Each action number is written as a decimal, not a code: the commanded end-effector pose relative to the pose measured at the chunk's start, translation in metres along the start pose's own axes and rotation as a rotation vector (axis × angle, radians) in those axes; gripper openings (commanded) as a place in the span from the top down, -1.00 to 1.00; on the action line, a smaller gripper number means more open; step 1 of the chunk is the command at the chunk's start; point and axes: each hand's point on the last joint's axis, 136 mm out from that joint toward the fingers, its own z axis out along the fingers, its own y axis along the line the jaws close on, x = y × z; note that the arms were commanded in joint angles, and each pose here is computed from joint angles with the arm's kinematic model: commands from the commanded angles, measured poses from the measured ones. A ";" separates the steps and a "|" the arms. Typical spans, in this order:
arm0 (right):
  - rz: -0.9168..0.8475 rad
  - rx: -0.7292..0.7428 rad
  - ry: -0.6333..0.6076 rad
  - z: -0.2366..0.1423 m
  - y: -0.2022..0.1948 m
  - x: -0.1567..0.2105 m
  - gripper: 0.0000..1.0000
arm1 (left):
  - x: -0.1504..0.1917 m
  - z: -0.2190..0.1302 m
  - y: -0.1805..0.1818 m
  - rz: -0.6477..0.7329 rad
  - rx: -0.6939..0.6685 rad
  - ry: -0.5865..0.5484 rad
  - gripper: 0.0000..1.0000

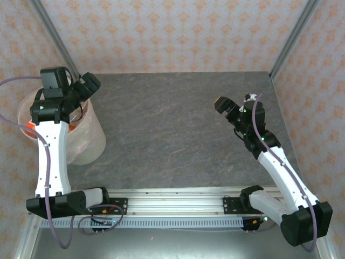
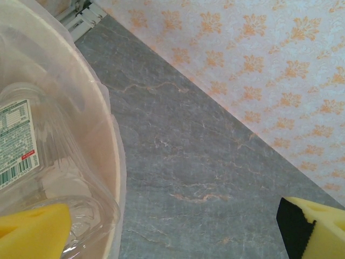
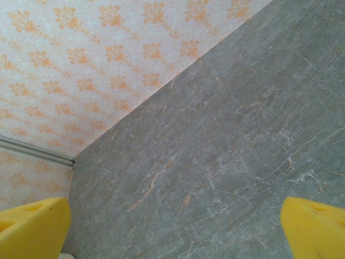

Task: Put the plastic bottles in the bin

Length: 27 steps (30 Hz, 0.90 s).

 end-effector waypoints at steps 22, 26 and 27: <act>-0.139 0.194 -0.203 -0.018 -0.027 -0.040 -0.99 | 0.113 -0.055 -0.156 0.288 0.693 0.042 -1.00; -0.177 0.413 -0.275 -0.030 -0.069 -0.052 -0.99 | 0.140 -0.004 -0.139 0.487 0.444 -0.071 -1.00; -0.187 0.453 -0.287 -0.032 -0.079 -0.054 -0.99 | 0.142 0.007 -0.132 0.505 0.398 -0.095 -1.00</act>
